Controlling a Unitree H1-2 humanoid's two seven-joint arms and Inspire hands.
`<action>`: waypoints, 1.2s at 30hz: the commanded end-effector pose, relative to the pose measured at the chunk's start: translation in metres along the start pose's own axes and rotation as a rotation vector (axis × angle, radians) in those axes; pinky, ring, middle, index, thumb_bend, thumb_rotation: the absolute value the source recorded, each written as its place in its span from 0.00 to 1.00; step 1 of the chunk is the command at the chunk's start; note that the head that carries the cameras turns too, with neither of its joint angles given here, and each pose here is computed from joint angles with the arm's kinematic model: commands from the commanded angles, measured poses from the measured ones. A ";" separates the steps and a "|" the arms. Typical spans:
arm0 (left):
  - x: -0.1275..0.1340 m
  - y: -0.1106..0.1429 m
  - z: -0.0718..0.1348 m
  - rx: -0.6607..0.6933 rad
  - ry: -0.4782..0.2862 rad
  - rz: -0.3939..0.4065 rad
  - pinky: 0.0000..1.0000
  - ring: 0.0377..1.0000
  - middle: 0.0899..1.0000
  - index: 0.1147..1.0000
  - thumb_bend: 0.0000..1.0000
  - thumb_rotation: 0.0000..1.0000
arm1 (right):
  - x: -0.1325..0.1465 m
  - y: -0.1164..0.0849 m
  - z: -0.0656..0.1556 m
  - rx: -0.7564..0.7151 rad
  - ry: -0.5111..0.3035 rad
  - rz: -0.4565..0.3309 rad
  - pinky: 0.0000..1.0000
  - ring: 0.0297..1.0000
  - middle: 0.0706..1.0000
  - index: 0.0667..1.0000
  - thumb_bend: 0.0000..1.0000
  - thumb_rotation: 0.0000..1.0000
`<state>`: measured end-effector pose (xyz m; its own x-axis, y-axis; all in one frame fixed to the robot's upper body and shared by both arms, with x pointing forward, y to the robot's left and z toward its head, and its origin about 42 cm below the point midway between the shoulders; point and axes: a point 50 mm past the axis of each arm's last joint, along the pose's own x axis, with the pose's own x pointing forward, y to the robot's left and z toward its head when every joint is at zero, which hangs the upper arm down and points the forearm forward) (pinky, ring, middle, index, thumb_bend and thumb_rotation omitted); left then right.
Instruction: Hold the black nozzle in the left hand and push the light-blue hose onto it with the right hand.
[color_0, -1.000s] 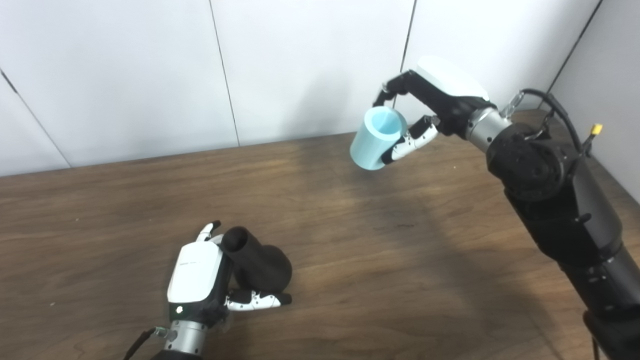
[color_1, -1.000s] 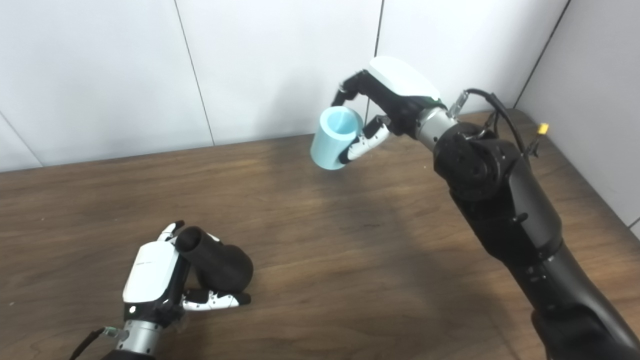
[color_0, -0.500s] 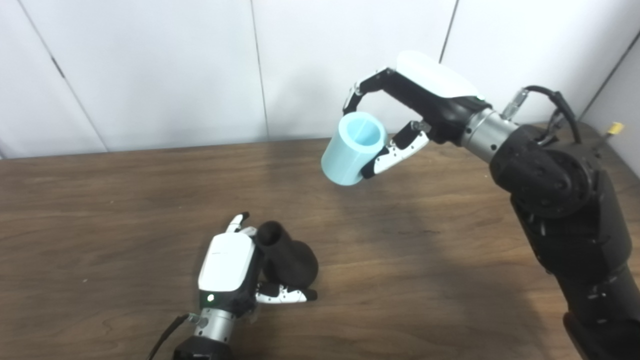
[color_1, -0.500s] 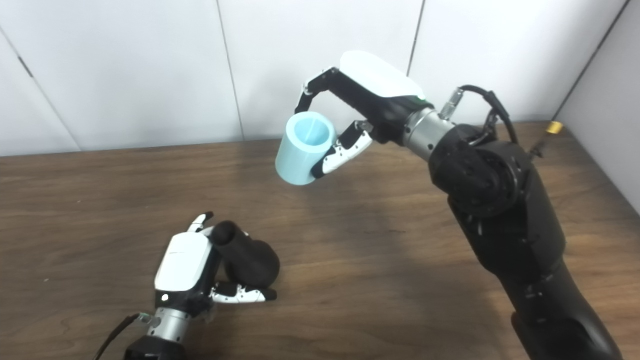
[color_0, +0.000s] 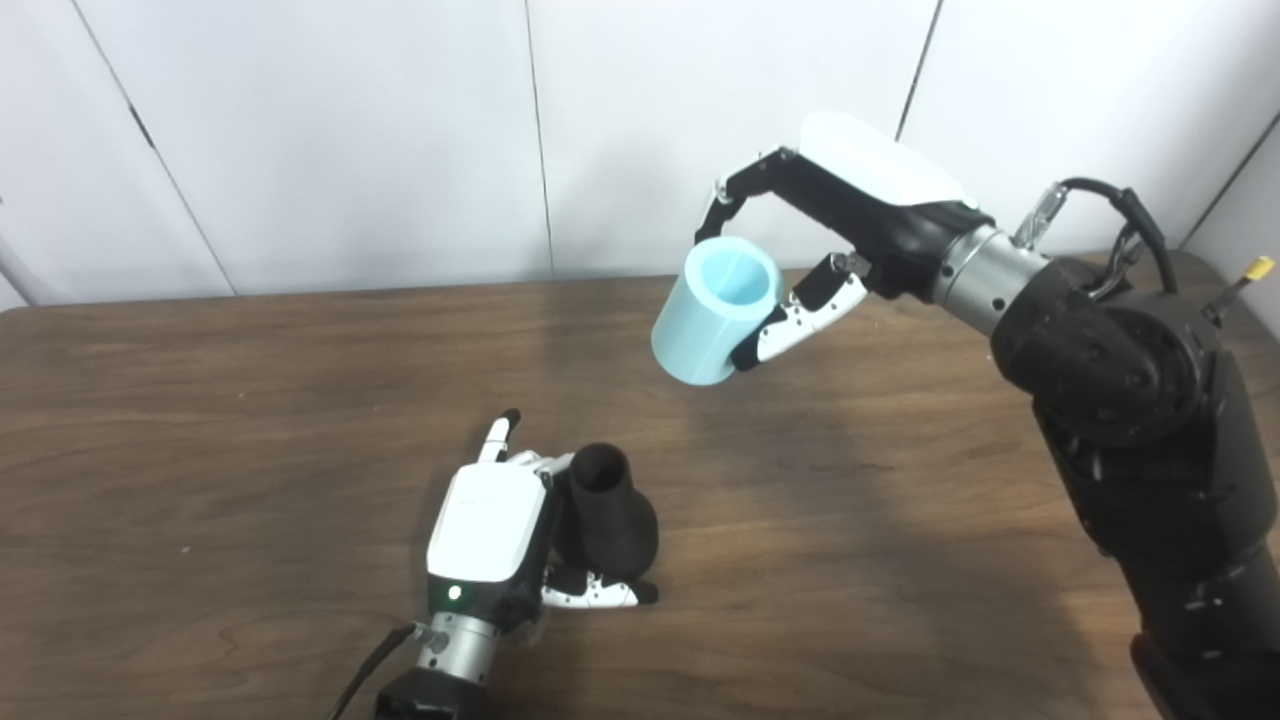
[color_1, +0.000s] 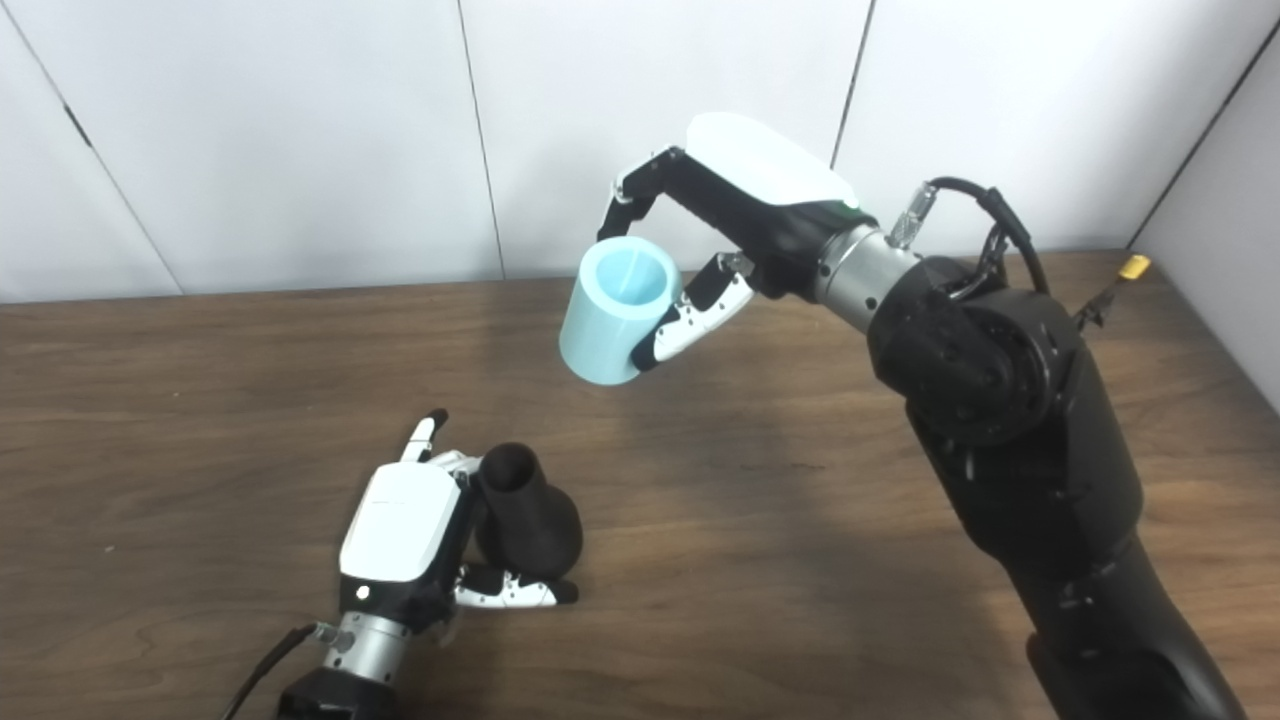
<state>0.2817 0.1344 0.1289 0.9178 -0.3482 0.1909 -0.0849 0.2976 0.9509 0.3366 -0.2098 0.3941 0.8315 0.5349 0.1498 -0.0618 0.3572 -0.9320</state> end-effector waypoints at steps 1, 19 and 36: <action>-0.002 -0.002 0.008 0.038 -0.019 -0.063 1.00 0.60 0.44 0.42 0.52 0.00 | -0.001 -0.019 0.014 -0.052 -0.068 -0.081 0.83 0.67 0.61 0.44 0.53 0.14; 0.017 0.038 0.017 0.168 0.008 -0.292 1.00 0.66 0.49 0.39 0.52 0.00 | -0.002 -0.011 0.035 -0.041 -0.131 0.002 0.67 0.68 0.61 0.44 0.52 0.14; 0.023 0.042 0.023 0.190 -0.002 -0.301 1.00 0.65 0.50 0.38 0.52 0.00 | 0.003 -0.003 0.047 -0.018 -0.197 0.120 0.73 0.70 0.61 0.44 0.52 0.13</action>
<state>0.2922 0.1220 0.1818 0.9222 -0.3766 -0.0876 0.1079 0.0330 0.9936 0.3172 -0.1781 0.3948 0.7079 0.7053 0.0374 -0.2078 0.2586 -0.9434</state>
